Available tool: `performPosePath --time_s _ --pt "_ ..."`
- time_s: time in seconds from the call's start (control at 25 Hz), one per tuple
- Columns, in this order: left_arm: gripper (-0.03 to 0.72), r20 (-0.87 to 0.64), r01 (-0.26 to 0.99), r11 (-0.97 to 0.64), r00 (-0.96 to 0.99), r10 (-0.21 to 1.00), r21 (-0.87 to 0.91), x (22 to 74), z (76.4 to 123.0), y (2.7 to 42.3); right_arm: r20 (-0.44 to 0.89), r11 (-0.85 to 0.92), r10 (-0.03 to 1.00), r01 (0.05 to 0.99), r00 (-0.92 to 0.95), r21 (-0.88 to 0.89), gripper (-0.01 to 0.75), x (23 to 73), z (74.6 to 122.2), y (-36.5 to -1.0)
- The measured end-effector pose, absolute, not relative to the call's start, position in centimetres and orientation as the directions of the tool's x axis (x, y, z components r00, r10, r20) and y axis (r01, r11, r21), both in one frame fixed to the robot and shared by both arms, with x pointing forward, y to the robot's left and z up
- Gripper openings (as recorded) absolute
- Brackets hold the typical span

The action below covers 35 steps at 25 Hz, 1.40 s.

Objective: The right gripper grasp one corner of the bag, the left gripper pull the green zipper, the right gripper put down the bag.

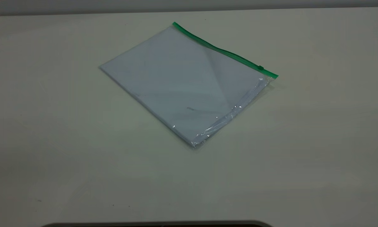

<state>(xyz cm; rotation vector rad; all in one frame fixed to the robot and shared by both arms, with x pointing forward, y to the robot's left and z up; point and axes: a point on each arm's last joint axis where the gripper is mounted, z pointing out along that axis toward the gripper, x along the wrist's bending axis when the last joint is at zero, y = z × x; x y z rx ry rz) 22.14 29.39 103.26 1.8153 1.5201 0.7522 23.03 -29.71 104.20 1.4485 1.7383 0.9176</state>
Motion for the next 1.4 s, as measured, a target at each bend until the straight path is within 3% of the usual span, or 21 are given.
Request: performPosePath --time_s 1.0,1.2,1.4 --pt "0.56 0.007 0.621 -0.101 0.152 0.988 0.777 22.2 103.3 29.4 -0.058 0.124 0.988 0.504 -0.146 0.855 0.257 23.0 104.2 -29.7" --pt "0.56 -0.024 0.678 -0.065 0.122 0.992 0.732 23.3 104.0 29.4 -0.041 0.111 0.988 0.505 -0.148 0.856 0.367 23.0 104.2 -29.6" --pt "0.56 0.005 0.701 -0.072 0.098 0.995 0.71 26.4 106.6 29.7 0.017 0.043 0.994 0.523 -0.111 0.851 0.563 23.5 105.2 -29.5"
